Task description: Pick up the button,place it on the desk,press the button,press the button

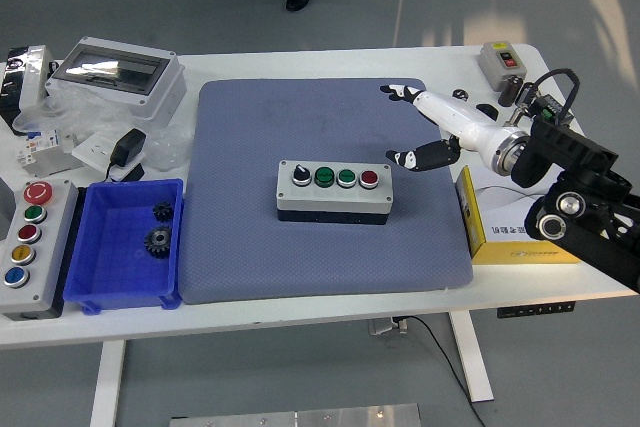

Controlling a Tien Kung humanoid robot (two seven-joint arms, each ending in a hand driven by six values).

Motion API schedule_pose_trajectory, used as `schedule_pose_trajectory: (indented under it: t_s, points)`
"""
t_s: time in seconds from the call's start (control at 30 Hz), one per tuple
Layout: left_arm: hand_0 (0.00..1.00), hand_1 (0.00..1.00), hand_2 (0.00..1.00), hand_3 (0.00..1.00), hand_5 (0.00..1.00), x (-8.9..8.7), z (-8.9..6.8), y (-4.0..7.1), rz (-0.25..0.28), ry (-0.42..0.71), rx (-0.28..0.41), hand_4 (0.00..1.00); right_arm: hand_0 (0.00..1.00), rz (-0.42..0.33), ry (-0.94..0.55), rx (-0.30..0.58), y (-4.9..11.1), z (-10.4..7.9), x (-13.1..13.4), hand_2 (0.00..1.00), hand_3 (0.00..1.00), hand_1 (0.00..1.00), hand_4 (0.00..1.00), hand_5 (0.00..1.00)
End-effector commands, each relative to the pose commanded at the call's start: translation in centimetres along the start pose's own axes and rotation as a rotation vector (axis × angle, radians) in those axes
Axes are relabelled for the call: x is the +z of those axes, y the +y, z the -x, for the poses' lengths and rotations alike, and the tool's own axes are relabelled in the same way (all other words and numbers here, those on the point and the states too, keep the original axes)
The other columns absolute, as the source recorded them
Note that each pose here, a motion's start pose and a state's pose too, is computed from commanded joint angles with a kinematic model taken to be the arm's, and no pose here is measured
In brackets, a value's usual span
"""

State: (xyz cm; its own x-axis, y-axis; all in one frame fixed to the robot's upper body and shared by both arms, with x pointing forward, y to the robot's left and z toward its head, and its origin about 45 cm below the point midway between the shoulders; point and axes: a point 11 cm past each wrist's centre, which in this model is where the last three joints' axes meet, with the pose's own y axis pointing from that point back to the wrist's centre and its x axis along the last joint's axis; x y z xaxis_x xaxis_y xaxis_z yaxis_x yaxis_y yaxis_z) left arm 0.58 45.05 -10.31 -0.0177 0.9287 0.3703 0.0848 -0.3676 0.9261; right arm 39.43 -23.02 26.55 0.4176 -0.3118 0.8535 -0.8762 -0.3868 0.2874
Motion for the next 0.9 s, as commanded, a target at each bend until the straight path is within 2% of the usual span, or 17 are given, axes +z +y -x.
schedule_pose_trajectory:
  t_s: [0.13,0.17,0.33,0.37,0.53,0.57,0.73,0.77,0.9]
  points:
    - [0.619,0.558,0.552,0.599,0.236,-0.1,-0.1,0.0,-0.004,0.001,0.004,0.52,0.929,0.026,0.003,-0.048,0.1,-0.6,-0.1,0.929,0.98,0.938,0.696,0.225]
    - [0.619,0.558,0.552,0.6,0.235,-0.1,-0.2,0.0,-0.005,0.001,0.005,0.52,0.341,0.034,-0.002,-0.068,0.1,-0.5,-0.1,0.609,0.837,0.495,0.483,0.255]
    - [0.619,0.558,0.552,0.6,0.235,-0.1,-0.2,0.0,-0.006,0.001,0.006,0.52,0.341,0.044,-0.033,-0.161,-0.1,0.4,-0.8,0.609,0.837,0.495,0.483,0.255]
    - [0.619,0.557,0.552,0.603,0.235,-0.1,-0.2,0.0,-0.007,0.001,0.005,0.521,0.059,0.041,-0.035,-0.169,-0.2,0.5,-1.1,0.268,0.747,0.202,0.293,0.118]
    - [0.619,0.557,0.552,0.603,0.235,-0.2,-0.2,0.0,-0.008,0.0,0.005,0.521,0.059,0.029,-0.028,-0.18,-0.7,0.6,-2.1,0.268,0.747,0.202,0.293,0.118]
    - [0.619,0.557,0.552,0.603,0.236,-0.2,-0.2,0.0,-0.008,0.0,0.006,0.522,0.002,0.028,-0.024,-0.18,-0.8,0.5,-2.3,0.197,0.739,0.119,0.297,0.063]
    - [0.619,0.557,0.552,0.603,0.236,-0.2,-0.2,0.0,-0.009,0.001,0.005,0.522,0.002,0.028,-0.003,-0.186,-1.0,0.5,-2.8,0.197,0.739,0.119,0.297,0.063]
    - [0.619,0.557,0.552,0.603,0.236,-0.2,-0.2,0.0,-0.009,0.001,0.005,0.523,0.002,0.031,0.003,-0.196,-1.1,0.7,-2.9,0.191,0.738,0.098,0.304,0.023]
    - [0.619,0.557,0.552,0.603,0.236,-0.2,-0.1,0.0,-0.008,0.002,0.004,0.523,0.002,0.056,0.026,-0.242,-1.0,1.8,-2.5,0.191,0.738,0.098,0.304,0.023]
